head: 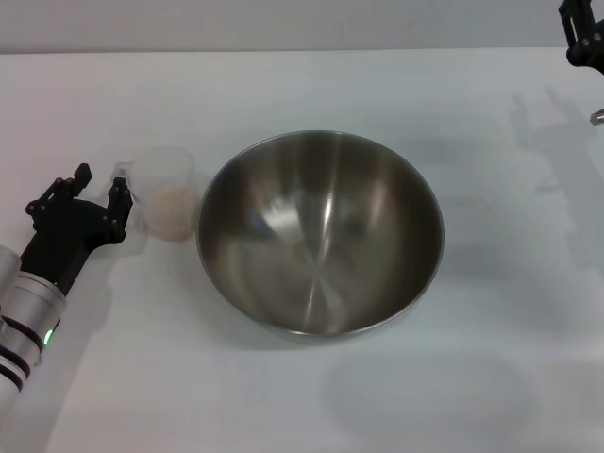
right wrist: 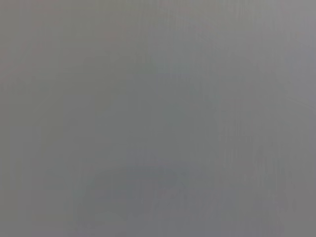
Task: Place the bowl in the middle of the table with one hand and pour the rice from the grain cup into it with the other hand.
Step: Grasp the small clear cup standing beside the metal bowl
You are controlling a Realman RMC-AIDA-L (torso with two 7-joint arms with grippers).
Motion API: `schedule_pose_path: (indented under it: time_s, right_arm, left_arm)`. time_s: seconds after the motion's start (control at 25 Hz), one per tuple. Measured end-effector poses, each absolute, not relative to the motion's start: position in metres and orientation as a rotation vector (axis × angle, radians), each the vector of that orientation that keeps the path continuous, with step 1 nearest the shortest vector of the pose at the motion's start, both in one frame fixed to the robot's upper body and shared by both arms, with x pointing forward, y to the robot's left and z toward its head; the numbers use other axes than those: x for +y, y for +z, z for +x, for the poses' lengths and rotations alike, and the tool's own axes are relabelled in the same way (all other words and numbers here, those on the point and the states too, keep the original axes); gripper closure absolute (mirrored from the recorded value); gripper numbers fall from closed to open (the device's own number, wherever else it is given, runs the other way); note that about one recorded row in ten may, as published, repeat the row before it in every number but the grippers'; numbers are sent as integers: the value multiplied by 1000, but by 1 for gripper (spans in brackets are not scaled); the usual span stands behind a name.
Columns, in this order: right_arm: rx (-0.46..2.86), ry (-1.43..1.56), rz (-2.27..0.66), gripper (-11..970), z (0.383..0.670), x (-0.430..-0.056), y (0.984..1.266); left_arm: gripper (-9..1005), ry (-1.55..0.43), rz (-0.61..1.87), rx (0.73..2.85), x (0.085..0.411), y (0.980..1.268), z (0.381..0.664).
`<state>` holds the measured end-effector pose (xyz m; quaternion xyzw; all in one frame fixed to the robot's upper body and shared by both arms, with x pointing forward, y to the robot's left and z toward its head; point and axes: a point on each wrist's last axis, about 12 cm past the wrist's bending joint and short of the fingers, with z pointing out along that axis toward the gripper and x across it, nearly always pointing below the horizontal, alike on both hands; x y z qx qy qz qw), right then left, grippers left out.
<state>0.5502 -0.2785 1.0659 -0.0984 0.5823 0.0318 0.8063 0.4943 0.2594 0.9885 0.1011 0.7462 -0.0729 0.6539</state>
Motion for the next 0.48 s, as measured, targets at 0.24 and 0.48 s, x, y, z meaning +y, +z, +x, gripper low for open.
schedule_pose_path:
  time_s: [0.24,0.48]
  right_arm:
    - [1245,69,-211,490,551,-278,1067]
    - [1248,68,-212,490,551,-278,1066]
  left_arm:
    - [635,-175,235,1687,257,990,496]
    - [871,-197,230,1681,252,992,499]
